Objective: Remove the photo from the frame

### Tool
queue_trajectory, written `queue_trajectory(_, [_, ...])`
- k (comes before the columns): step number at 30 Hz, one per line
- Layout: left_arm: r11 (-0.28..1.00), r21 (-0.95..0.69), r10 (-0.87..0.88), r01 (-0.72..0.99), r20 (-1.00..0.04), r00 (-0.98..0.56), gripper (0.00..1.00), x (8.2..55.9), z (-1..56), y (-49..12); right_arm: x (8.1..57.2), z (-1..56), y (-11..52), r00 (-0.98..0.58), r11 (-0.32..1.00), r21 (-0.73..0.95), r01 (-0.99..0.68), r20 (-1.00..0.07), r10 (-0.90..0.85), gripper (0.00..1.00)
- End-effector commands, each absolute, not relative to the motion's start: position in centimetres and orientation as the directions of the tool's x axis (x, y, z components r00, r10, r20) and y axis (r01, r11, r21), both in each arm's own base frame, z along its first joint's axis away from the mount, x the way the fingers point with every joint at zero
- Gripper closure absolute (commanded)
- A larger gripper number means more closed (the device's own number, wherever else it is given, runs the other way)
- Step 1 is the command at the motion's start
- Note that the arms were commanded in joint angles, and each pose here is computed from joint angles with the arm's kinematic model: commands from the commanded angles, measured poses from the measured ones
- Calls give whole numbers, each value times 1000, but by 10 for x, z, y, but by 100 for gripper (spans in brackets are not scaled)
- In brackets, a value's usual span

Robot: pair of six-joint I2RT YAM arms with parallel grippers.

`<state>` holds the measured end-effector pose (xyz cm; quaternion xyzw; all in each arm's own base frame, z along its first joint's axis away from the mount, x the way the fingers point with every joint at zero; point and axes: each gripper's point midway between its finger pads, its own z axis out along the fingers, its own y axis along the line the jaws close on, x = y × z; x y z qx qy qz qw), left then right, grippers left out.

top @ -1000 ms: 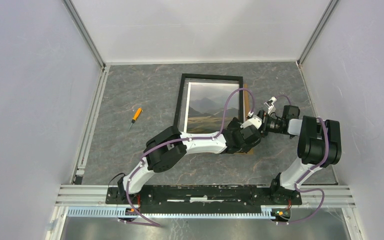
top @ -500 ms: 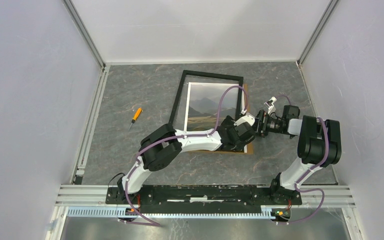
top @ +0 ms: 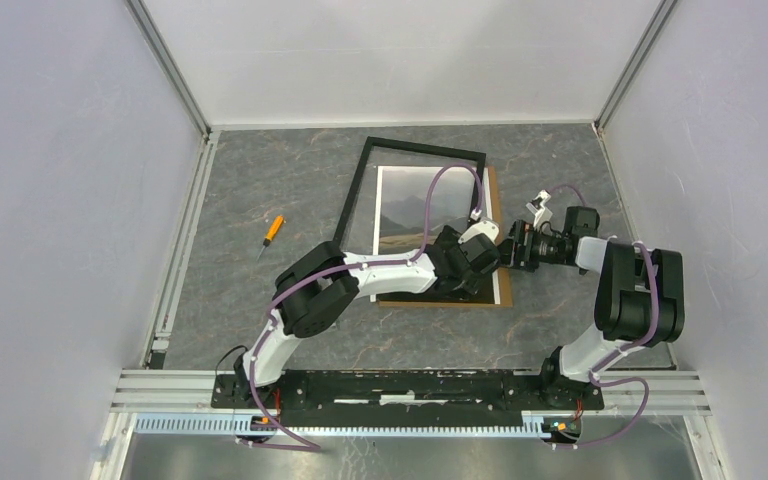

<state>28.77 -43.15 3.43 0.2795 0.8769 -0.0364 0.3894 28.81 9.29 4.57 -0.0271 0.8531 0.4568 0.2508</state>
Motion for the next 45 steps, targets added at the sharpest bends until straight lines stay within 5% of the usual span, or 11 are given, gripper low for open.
queue_trajectory(1, [864,152,439,480,-692,-573,6,289,26,-422,280,-1,51,-910,804,579,-134,-393,132,2])
queue_trajectory(14, [861,140,449,489,-663,-600,6,283,8,-423,286,15,45,-886,867,480,-133,-450,113,2])
queue_trajectory(20, [857,142,457,495,-652,-605,7,281,2,-424,278,2,62,-921,817,565,-117,-369,123,2])
queue_trajectory(24, [854,139,464,502,-642,-610,7,280,-4,-424,278,-1,71,-928,793,597,-121,-351,123,13])
queue_trajectory(35, [822,120,495,557,-633,-595,10,274,-6,-427,298,26,63,-868,832,502,-239,-494,49,19])
queue_trajectory(40, [647,89,560,758,-730,-392,6,264,68,-450,302,39,46,-846,818,500,-285,-532,31,23])
queue_trajectory(45, [312,100,668,945,-731,-143,6,228,113,-462,296,24,27,-870,810,533,-244,-489,59,34])
